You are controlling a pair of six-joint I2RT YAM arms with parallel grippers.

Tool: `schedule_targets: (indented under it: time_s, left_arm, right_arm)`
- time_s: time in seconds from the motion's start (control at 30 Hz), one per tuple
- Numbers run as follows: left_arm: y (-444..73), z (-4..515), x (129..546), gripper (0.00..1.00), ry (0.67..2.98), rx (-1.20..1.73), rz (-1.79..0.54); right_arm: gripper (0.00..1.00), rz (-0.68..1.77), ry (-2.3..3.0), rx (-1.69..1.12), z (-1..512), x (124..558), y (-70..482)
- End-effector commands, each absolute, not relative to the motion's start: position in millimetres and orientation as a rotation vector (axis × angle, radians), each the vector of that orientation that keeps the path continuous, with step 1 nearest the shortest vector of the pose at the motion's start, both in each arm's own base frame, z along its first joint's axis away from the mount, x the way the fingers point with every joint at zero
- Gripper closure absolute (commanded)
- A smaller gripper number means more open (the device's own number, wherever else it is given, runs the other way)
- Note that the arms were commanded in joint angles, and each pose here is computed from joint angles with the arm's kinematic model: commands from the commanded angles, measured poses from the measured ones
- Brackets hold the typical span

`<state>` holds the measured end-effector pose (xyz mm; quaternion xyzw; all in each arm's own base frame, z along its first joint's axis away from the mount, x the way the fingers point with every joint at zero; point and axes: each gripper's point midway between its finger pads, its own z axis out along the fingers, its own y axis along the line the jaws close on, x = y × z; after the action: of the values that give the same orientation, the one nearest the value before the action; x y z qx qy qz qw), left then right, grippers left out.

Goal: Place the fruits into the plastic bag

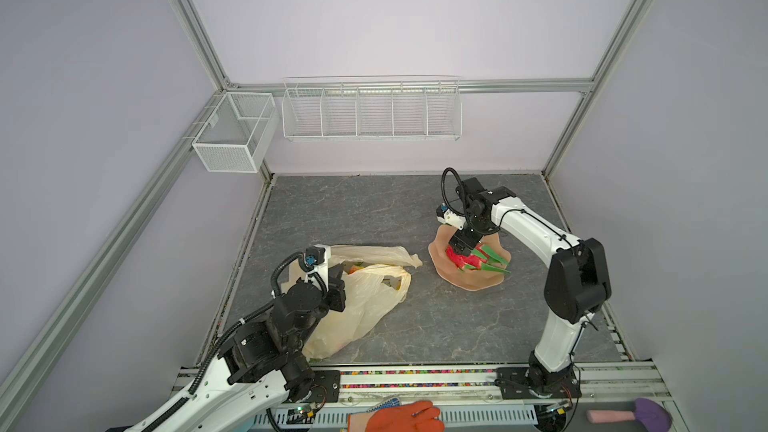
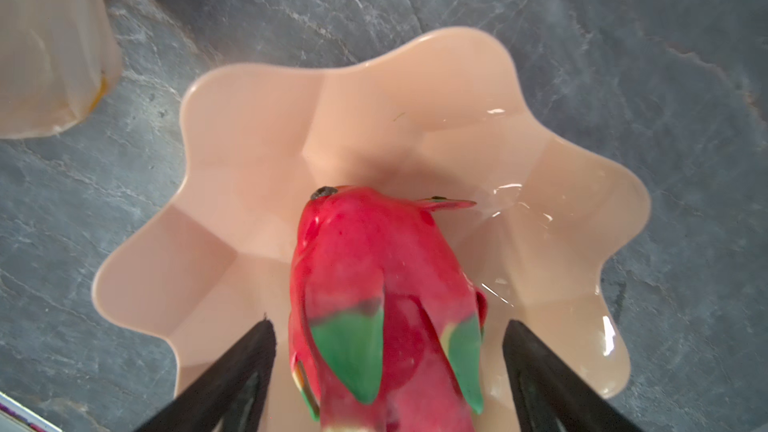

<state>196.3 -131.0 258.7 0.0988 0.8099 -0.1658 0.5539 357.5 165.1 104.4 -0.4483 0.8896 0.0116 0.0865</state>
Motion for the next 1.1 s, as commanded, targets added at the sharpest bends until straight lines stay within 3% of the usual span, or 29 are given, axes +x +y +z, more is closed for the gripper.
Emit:
schedule_targets:
  time_s: [0.0, 0.8, 1.07]
  left_arm:
    - [-129, 263, 196, 1.0, 1.911, 0.218, -0.397]
    - [-128, 261, 196, 1.0, 1.912, 0.213, -0.393]
    - [-128, 262, 196, 1.0, 1.91, 0.209, -0.392]
  right_arm:
    - [0.12, 0.089, 2.703, -1.416, 93, 348, 162]
    - [0.12, 0.119, 2.889, -1.433, 39, 318, 148]
    - [0.12, 0.089, 2.823, -1.345, 57, 328, 144]
